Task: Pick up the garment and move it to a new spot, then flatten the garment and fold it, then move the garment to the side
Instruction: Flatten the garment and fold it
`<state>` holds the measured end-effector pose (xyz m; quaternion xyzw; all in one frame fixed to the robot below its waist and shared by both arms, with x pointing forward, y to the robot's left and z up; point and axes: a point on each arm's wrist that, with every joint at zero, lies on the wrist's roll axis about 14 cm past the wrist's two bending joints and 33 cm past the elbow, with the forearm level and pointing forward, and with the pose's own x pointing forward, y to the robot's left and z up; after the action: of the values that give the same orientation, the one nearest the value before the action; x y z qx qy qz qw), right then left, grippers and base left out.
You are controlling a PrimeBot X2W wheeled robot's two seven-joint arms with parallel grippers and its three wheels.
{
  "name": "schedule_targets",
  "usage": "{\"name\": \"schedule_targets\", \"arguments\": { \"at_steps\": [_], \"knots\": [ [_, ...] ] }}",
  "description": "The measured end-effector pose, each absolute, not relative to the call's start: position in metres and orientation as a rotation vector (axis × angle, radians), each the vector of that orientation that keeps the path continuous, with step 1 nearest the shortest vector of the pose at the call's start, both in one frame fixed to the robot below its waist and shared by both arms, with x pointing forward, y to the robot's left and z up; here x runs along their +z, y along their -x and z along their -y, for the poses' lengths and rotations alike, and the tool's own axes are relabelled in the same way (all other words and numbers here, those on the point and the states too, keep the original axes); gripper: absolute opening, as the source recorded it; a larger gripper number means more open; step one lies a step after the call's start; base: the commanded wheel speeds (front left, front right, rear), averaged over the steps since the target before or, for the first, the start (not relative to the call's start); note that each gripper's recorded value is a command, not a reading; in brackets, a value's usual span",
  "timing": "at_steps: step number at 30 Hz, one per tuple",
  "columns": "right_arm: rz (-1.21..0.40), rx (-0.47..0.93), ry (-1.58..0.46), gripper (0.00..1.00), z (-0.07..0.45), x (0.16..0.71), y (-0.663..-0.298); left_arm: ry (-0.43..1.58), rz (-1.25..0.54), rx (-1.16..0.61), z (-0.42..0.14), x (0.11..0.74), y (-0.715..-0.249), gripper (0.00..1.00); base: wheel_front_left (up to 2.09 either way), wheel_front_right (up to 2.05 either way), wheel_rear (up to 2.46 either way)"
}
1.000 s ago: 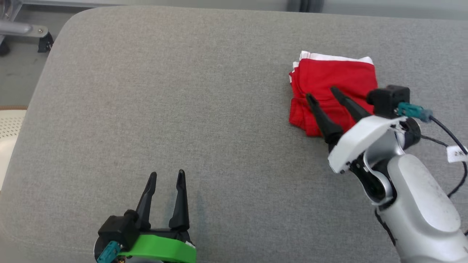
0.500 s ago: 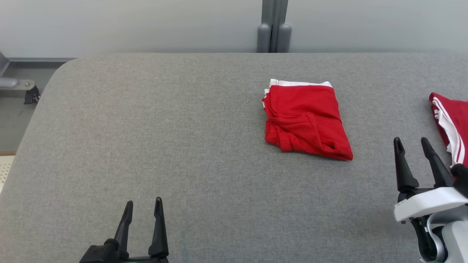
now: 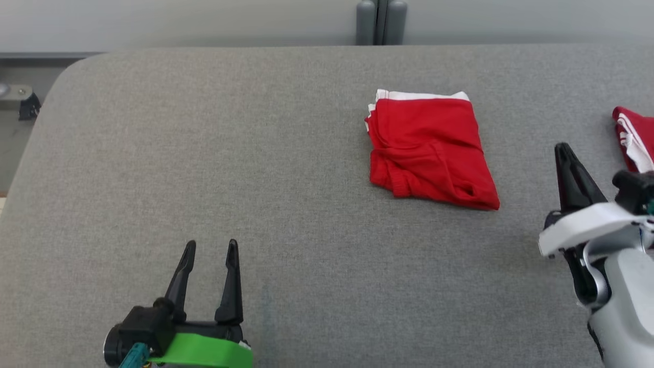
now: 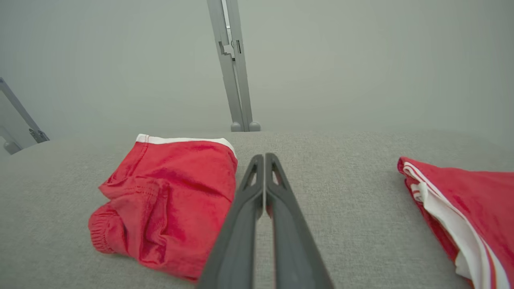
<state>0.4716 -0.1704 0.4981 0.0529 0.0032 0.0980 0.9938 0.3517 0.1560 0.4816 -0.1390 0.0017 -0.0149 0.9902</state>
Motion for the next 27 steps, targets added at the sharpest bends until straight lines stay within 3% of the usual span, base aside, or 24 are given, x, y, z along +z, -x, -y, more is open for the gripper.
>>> {"name": "schedule_targets", "arguments": {
  "at_steps": [10, 27],
  "knots": [
    [-0.271, 0.387, 0.000, 0.00, 0.101, 0.425, -0.516, 0.277, -0.069, -0.024, -0.159, 0.459, -0.369, 1.00, 0.00, 0.00, 0.00],
    [-0.344, 0.567, 0.010, 0.00, 0.049, 0.401, -0.498, 0.281, -0.074, 0.035, -0.172, 0.458, -0.360, 1.00, 0.00, 0.00, 0.00]
  ]
}}
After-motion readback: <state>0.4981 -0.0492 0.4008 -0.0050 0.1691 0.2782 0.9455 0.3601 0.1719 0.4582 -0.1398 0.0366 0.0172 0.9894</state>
